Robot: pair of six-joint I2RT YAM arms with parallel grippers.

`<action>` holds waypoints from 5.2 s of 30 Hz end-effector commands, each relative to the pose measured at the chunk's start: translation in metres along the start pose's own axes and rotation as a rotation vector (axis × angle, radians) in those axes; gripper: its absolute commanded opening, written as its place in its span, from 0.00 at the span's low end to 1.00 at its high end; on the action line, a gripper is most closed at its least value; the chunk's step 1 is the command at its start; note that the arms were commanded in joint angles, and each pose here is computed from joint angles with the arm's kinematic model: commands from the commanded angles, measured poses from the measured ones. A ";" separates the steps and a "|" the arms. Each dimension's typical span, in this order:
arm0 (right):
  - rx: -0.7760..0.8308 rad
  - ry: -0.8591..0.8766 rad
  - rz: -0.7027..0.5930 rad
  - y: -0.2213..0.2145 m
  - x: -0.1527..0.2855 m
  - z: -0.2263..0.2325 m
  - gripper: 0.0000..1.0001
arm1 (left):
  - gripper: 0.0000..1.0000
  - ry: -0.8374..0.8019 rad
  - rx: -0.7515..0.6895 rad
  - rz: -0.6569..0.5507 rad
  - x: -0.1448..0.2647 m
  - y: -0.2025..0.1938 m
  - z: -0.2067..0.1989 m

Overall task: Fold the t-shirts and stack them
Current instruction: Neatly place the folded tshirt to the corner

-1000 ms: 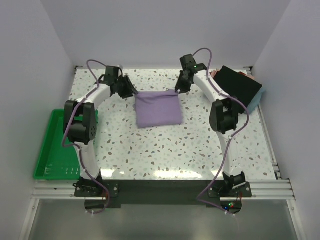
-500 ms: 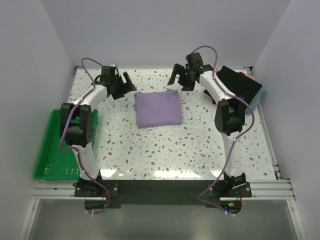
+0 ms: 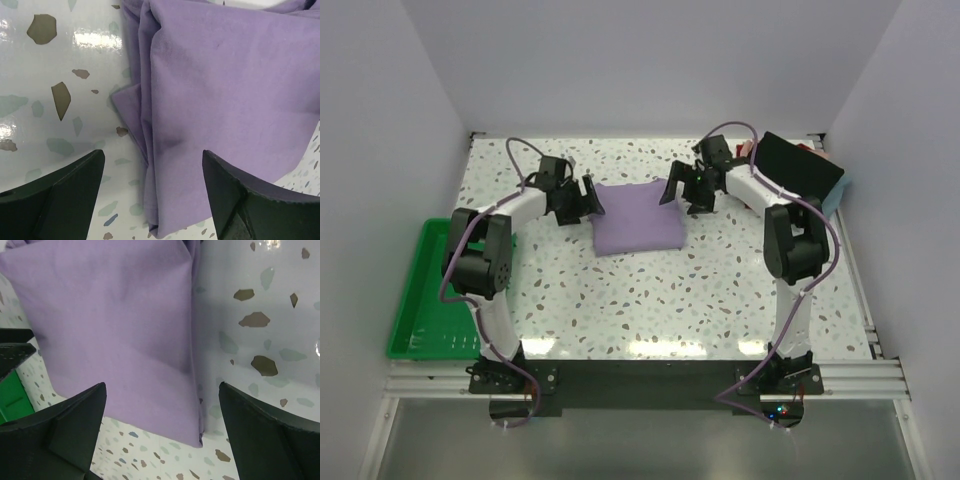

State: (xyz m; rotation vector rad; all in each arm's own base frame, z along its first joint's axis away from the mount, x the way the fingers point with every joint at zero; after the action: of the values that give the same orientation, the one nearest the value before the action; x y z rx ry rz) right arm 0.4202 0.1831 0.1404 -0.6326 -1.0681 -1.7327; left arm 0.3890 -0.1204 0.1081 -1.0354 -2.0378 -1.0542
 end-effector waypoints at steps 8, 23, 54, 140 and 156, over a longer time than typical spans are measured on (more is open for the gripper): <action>-0.003 0.081 -0.052 0.001 0.002 -0.004 0.97 | 0.70 -0.077 -0.046 -0.015 -0.017 0.012 -0.006; -0.063 0.149 -0.008 -0.006 -0.033 -0.030 0.96 | 0.20 -0.079 -0.062 0.068 -0.040 0.002 0.007; -0.028 0.133 0.201 -0.077 -0.111 -0.029 0.73 | 0.00 -0.118 -0.002 0.146 -0.054 -0.017 0.019; -0.078 -0.169 -0.621 0.169 0.248 -0.093 0.00 | 0.93 -0.115 0.091 0.068 -0.010 -0.026 0.040; -0.174 -0.444 -0.468 0.145 0.212 -0.163 0.00 | 0.94 -0.108 0.075 0.056 -0.006 -0.021 0.037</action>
State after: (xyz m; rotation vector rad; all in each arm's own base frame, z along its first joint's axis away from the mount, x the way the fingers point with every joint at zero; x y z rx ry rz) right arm 0.4801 -0.0663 0.2820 -0.8934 -1.3829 -2.1784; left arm 0.3794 -0.1014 0.0944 -1.1559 -2.2182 -0.9390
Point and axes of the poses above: each gripper's point midway between its finger pads, its own x axis back along the fingers, its own z axis along the line the jaws close on, y = z × x, the point moved 8 cm from there along x, back along the fingers, and after that the axes turned 4 degrees about x, right-handed, at the moved point
